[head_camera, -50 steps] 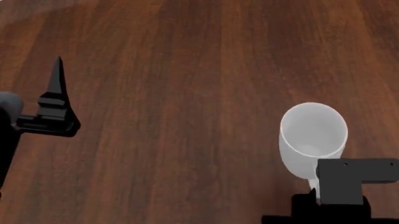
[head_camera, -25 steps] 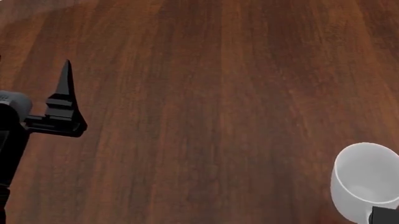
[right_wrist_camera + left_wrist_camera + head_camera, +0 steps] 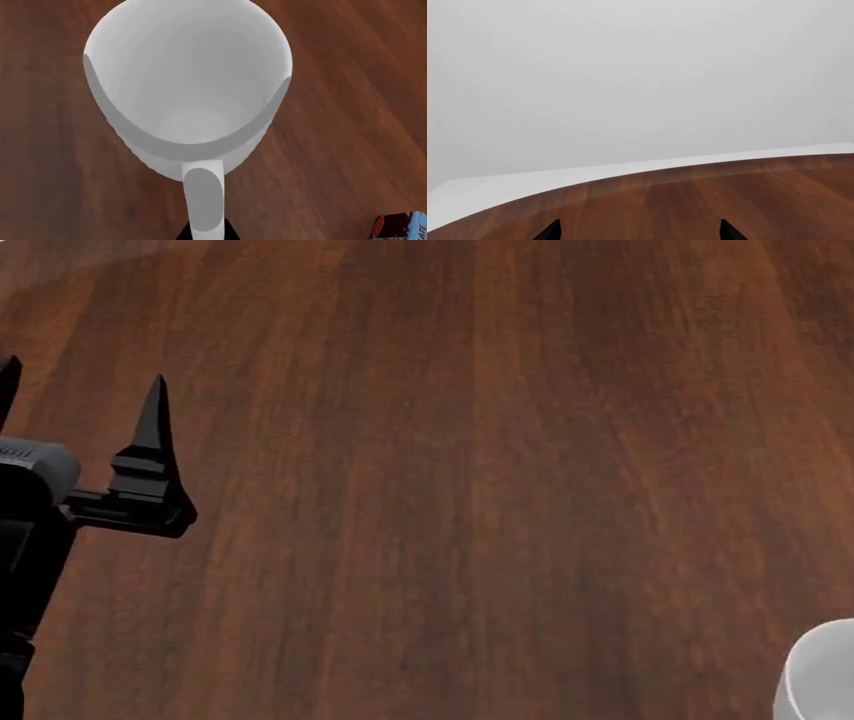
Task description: Put the white mug on the plate.
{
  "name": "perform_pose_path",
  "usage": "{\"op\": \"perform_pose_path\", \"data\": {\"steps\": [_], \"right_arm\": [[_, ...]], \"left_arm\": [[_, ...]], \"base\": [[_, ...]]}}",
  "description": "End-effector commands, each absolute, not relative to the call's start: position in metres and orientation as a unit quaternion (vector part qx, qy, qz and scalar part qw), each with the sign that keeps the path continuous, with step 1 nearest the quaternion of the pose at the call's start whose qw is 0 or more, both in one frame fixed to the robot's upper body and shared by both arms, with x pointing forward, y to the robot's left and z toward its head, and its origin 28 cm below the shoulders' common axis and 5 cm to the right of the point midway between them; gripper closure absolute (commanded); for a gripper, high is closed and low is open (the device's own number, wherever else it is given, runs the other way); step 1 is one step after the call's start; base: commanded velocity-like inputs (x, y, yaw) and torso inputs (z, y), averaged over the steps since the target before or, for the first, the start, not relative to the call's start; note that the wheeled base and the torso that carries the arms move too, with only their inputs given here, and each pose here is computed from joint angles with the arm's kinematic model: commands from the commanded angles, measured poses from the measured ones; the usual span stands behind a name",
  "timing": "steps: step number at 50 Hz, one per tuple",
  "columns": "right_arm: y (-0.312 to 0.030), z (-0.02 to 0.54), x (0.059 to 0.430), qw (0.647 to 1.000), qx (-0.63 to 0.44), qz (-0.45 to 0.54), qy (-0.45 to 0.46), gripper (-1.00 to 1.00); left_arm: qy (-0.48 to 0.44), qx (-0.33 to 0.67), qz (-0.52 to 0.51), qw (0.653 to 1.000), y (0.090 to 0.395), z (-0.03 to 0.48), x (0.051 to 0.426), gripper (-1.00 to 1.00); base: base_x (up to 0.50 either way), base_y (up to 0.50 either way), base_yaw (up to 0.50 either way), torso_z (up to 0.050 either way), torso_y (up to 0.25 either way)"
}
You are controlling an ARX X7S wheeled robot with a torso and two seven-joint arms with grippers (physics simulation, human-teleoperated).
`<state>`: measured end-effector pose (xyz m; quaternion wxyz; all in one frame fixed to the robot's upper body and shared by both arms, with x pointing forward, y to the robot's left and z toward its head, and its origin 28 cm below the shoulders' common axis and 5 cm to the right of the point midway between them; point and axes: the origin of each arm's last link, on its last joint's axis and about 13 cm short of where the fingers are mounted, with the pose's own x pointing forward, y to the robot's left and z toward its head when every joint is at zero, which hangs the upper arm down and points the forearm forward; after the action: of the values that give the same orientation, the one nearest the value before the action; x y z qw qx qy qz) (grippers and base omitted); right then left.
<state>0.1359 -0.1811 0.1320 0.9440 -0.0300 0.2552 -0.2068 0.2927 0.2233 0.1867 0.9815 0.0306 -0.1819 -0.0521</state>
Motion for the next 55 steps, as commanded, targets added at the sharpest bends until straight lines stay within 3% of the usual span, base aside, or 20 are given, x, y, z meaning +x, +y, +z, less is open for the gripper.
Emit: {"op": "perform_pose_path", "data": {"steps": [1, 55], "right_arm": [[-0.184, 0.132, 0.112, 0.936, -0.026, -0.245, 0.251, 1.0], [-0.202, 0.1, 0.033, 0.9, 0.066, -0.35, 0.251, 1.0]], "left_arm": [[-0.18, 0.028, -0.059, 0.982, 0.223, 0.182, 0.298, -1.0], [-0.178, 0.024, -0.082, 0.98, 0.218, 0.185, 0.305, -1.0]], "base": [[0.0, 0.0, 0.0, 0.0, 0.0], [0.0, 0.0, 0.0, 0.0, 0.0]]}}
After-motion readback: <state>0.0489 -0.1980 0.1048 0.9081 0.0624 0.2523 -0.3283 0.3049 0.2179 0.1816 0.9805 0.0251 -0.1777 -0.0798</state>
